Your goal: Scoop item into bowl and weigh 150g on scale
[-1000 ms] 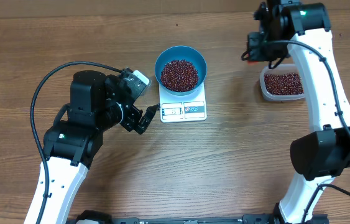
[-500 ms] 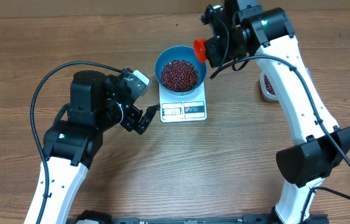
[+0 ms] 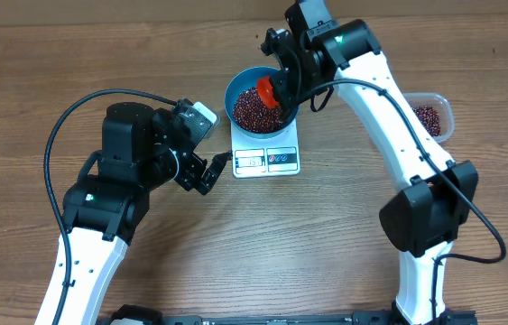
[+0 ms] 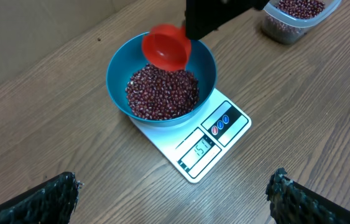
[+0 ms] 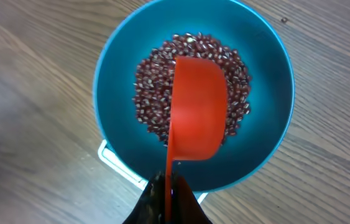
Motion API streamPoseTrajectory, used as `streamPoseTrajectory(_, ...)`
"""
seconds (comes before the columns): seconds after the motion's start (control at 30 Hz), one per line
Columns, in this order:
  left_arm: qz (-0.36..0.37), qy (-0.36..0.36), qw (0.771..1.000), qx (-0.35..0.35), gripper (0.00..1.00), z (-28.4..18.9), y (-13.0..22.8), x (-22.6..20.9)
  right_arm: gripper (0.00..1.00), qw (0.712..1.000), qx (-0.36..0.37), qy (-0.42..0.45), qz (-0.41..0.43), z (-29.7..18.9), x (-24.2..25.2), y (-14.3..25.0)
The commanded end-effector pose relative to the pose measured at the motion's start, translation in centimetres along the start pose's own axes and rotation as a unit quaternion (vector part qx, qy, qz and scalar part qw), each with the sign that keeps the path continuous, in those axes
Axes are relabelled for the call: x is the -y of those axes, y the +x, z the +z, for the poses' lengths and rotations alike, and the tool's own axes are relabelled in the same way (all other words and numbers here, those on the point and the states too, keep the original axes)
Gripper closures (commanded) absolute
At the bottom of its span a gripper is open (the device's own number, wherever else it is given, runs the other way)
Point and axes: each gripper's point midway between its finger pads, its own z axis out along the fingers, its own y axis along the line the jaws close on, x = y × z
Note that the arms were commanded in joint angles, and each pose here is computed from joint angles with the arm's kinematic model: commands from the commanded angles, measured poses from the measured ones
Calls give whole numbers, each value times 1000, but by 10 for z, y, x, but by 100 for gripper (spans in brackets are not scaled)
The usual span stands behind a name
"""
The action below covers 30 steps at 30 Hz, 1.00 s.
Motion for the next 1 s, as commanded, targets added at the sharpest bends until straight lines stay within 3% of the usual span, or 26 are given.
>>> streamPoseTrajectory(0.0, -9, 5, 1000, 2, 0, 1, 0, 0, 96, 1000, 5, 23, -6, 2, 8, -4)
streamPoseTrajectory(0.53, -9, 5, 1000, 2, 0, 1, 0, 0, 96, 999, -25, 29, -13, 44, 21, 1)
streamPoseTrajectory(0.97, -9, 5, 1000, 1, 0, 1, 0, 0, 96, 999, -10, 40, -16, 45, 25, -6)
